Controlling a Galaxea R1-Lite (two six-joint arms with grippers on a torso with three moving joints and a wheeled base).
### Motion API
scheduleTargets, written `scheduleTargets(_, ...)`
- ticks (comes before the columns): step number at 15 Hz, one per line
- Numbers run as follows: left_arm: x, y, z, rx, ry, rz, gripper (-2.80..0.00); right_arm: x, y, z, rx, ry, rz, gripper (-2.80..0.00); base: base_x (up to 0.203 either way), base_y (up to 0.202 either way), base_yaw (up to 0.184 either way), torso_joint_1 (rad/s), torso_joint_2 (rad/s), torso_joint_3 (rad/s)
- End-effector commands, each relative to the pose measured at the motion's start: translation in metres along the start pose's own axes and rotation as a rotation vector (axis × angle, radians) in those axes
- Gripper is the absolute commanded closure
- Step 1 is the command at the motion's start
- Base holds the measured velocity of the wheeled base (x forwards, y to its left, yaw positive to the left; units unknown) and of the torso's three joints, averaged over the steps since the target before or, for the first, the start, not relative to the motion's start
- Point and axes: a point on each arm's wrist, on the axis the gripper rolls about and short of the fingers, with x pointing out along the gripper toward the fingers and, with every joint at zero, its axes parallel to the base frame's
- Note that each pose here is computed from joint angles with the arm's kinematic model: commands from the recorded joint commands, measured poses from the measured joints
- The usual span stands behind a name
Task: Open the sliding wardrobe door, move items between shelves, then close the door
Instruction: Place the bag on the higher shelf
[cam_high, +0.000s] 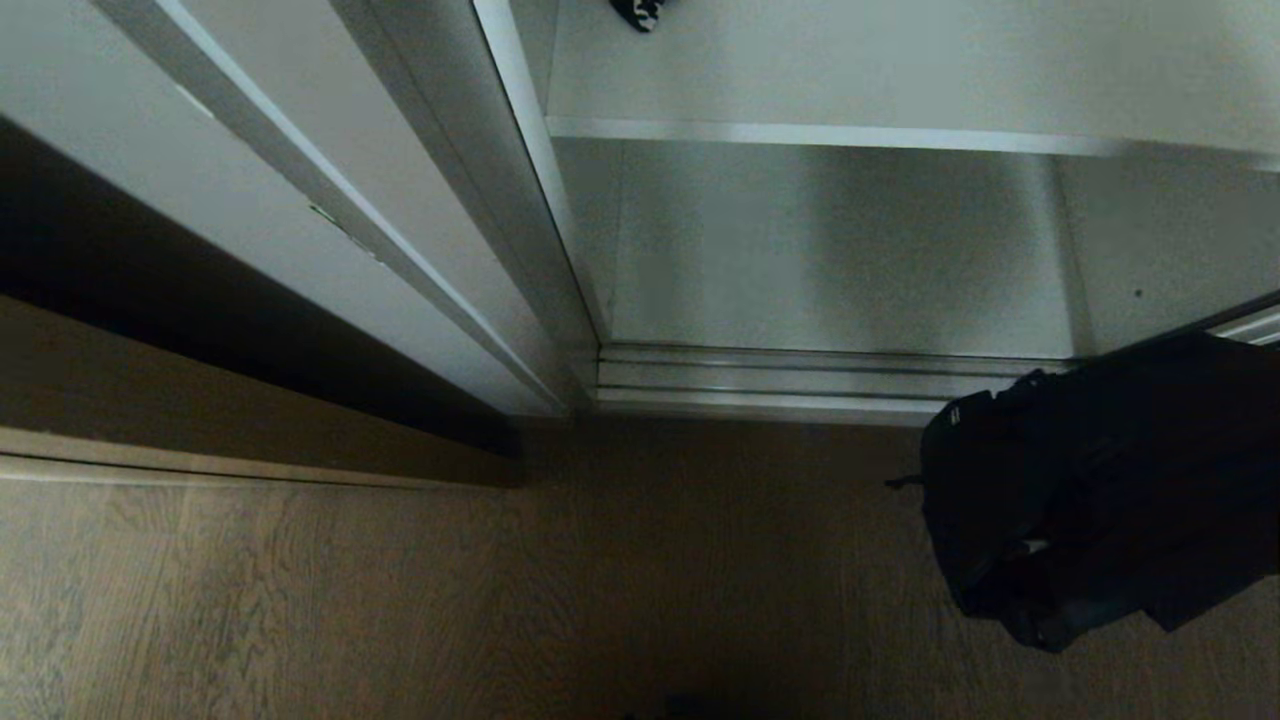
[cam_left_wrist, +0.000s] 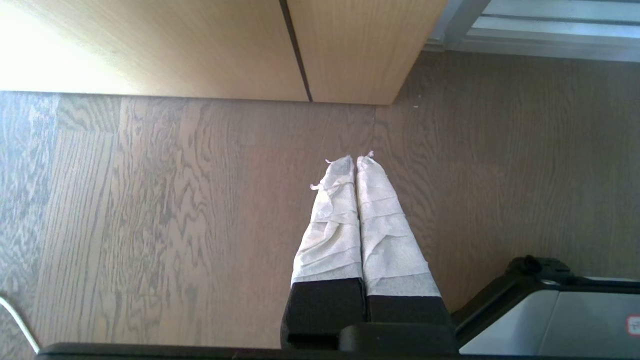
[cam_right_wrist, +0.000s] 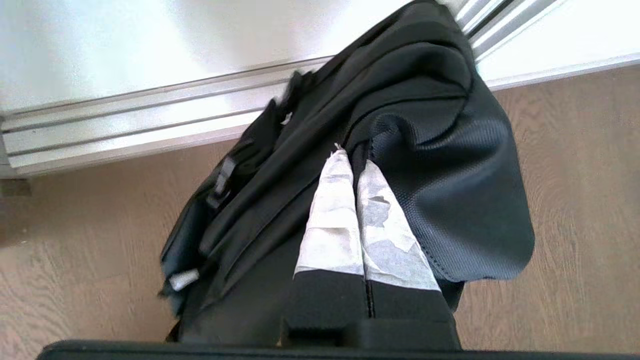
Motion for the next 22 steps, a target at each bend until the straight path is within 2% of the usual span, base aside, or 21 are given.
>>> scheduleTargets(1,0.0,0.0,0.0,0.0,0.001,0.0,0.0,-0.018,0.001,-0.005,0.0,-0.015,0.003,0.0,0.0,0.0,0.0,0.0,0.0,0.0)
scheduleTargets(5,0.0,0.0,0.0,0.0,0.001,0.0,0.0,-0.036,0.004,-0.004,0.0,-0.016,0.005,0.0,0.0,0.0,0.0,0.0,0.0,0.0)
scheduleTargets(9,0.0,0.0,0.0,0.0,0.001,0.0,0.0,-0.035,0.005,0.004,0.007,-0.025,-0.001,0.0,0.0,0.0,0.0,0.0,0.0,0.0)
scheduleTargets(14,0.0,0.0,0.0,0.0,0.0,-0.001,0.0,-0.038,0.004,-0.005,0.014,0.01,-0.01,0.0,0.0,0.0,0.0,0.0,0.0,0.0)
scheduleTargets(20,0.0,0.0,0.0,-0.002,0.0,-0.001,0.0,-0.037,0.004,-0.003,0.014,0.008,-0.011,0.0,0.0,0.0,0.0,0.0,0.0,0.0)
scheduleTargets(22,0.0,0.0,0.0,-0.003,0.0,0.0,0.0,-0.037,0.004,-0.004,0.014,0.011,-0.013,0.0,-0.136,0.0,0.002,0.008,0.0,0.003)
